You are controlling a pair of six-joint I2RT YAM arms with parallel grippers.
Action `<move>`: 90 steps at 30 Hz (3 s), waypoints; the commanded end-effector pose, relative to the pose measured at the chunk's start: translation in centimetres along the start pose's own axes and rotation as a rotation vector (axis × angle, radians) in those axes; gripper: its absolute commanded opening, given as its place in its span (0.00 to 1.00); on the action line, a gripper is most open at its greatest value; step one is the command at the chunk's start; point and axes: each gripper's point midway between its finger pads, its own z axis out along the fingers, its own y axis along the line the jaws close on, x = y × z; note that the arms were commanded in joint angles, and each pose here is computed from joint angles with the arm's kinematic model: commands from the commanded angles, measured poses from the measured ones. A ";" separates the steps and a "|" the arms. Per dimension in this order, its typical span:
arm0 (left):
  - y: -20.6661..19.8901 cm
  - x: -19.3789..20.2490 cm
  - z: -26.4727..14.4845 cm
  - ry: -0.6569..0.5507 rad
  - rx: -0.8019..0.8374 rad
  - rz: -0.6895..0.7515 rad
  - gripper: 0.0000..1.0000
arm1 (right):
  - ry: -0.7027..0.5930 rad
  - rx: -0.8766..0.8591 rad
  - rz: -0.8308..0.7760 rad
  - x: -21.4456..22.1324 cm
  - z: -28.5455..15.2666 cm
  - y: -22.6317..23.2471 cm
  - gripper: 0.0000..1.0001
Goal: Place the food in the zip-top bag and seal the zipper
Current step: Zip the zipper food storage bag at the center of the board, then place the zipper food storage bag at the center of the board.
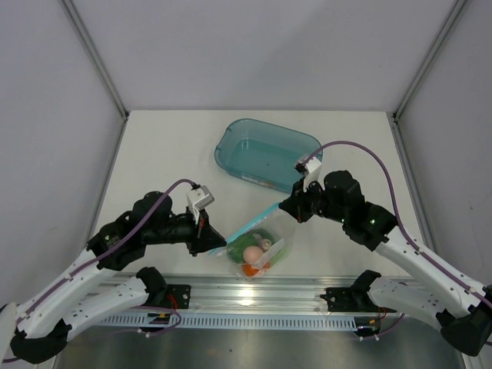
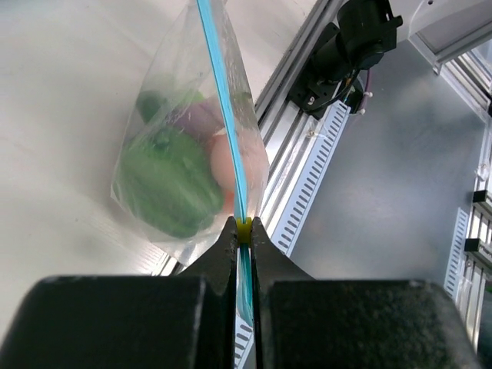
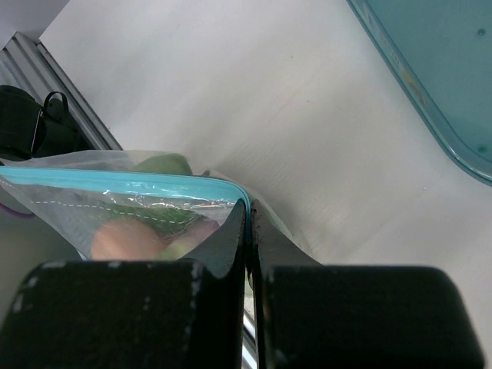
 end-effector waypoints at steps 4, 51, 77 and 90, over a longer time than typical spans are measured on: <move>-0.4 1.1 -2.2 0.002 -0.034 -0.066 0.01 | -0.025 0.108 -0.004 -0.6 0.3 -2.4 0.00; 1.5 -4.4 -1.9 -0.161 -0.161 0.059 0.99 | -0.140 1.107 0.565 4.3 -16.6 -21.2 0.00; 1.4 -1.1 -0.6 -0.164 -0.077 -0.014 1.00 | -0.386 1.296 1.021 6.2 -22.5 -31.0 0.99; 2.2 -0.2 0.3 -0.142 -0.108 -0.130 1.00 | -0.340 1.434 0.863 2.2 -23.1 -23.5 1.00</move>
